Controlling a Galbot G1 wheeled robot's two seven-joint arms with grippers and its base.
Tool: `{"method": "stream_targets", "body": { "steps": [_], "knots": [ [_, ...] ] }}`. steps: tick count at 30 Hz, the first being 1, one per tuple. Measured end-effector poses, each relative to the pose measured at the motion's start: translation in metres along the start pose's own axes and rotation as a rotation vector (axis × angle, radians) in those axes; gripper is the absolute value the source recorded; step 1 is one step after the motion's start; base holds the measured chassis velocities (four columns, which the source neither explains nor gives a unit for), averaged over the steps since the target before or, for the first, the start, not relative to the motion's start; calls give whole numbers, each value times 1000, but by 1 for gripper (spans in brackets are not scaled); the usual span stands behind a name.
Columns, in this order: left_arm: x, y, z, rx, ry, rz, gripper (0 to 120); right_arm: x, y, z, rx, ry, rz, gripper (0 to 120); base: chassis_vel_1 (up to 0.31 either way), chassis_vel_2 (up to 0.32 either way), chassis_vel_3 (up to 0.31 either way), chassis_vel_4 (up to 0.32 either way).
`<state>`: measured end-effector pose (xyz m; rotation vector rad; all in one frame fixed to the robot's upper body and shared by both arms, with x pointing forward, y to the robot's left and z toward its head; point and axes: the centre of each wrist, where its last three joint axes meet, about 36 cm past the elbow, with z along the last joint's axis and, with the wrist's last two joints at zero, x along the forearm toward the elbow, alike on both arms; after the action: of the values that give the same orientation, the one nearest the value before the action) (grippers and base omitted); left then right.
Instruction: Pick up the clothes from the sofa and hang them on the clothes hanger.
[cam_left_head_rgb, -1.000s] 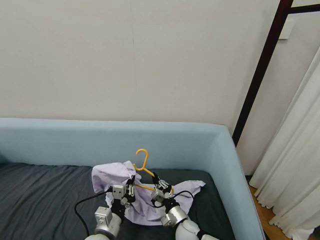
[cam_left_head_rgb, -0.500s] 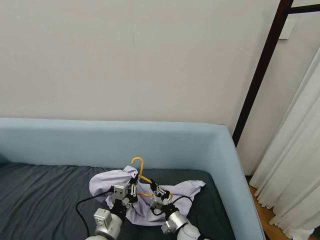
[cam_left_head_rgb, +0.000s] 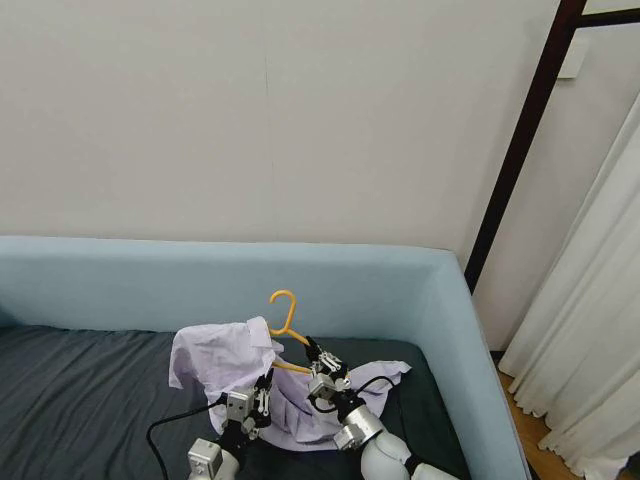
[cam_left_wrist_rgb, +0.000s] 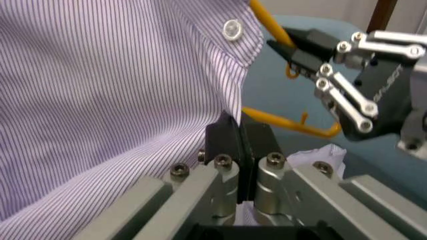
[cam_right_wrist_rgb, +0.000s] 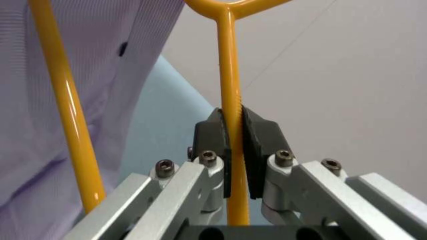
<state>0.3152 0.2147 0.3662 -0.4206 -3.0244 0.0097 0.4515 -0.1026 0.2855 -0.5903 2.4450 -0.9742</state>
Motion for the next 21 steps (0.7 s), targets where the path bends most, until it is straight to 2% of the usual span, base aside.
{"method": "stream_targets", "body": {
  "steps": [7, 15, 18, 20, 21],
  "knots": [
    [6, 4, 7, -25, 8, 1, 0, -2, -1, 0, -15, 2, 16, 5, 0, 0, 0, 0],
    [9, 18, 24, -81, -12, -25, 0, -3, 4, -7, -42, -14, 45, 5, 0, 0, 0, 0],
    [6, 23, 28, -96, -57, -32, 7, -5, 3, -8, -42, -24, 61, 5, 0, 0, 0, 0],
    [3, 29, 34, -127, -111, -28, 16, -8, 1, -9, -31, -34, 85, 5, 0, 0, 0, 0],
    [3, 29, 34, -127, -111, -28, 16, -8, 1, -9, -31, -34, 85, 5, 0, 0, 0, 0]
  ]
}}
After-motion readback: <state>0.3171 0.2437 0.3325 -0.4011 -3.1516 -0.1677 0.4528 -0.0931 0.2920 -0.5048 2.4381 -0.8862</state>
